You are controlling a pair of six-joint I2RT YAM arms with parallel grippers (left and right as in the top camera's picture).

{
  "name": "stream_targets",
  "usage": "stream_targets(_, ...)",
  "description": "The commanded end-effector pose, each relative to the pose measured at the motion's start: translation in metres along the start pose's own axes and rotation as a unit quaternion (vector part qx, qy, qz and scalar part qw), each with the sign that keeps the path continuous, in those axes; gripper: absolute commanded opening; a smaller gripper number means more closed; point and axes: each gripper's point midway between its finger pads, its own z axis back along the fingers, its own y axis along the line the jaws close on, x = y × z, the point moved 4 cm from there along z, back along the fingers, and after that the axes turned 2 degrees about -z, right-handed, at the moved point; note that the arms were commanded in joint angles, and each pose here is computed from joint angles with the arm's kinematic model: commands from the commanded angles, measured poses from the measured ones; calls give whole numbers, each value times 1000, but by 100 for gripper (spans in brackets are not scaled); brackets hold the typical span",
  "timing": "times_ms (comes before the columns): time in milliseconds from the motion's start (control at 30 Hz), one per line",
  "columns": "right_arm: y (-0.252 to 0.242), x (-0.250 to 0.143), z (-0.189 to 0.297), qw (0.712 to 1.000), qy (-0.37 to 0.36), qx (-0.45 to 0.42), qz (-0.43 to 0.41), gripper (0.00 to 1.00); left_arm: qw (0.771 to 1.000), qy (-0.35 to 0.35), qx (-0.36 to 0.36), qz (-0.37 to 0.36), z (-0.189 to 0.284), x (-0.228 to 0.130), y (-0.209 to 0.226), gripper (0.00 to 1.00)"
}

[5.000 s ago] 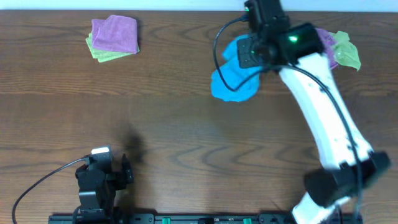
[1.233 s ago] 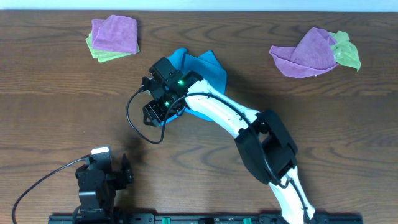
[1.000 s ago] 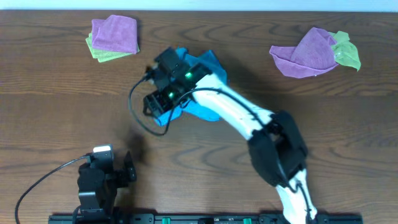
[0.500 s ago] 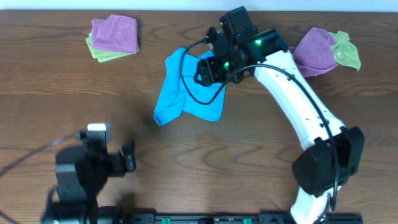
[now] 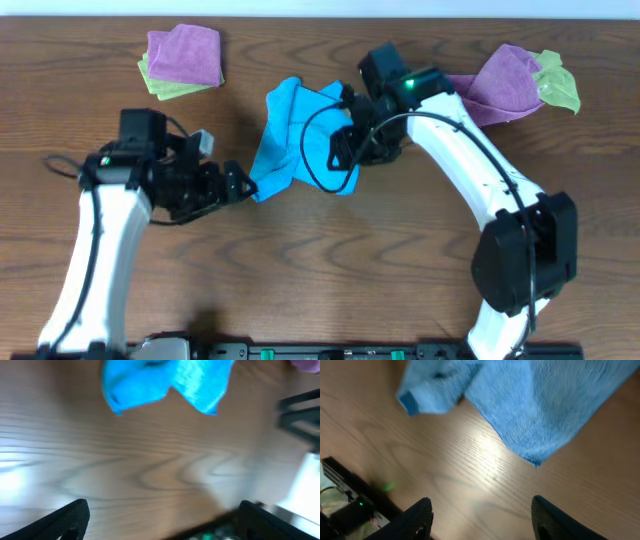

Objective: Fold the cloth
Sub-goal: 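Reach the left gripper to the blue cloth's left corner and grasp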

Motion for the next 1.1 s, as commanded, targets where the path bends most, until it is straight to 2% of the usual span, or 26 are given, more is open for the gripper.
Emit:
stream_targets(0, -12, -10, -7, 999, 8, 29, -16, 63, 997, 30, -71, 28, -12, 7, -13, 95)
stream_targets(267, -44, -10, -17, 996, -9, 58, -60, 63, 997, 43, -46, 44, -46, 29, 12, 95)
stream_targets(900, -46, -4, -14, 995, -22, 71, -64, 63, 994, 62, -38, 77, -108, 55, 42, 95)
stream_targets(1067, -44, -4, -13, 995, -21, 78, -64, 63, 995, 68, -3, 79, -124, 53, 48, 95)
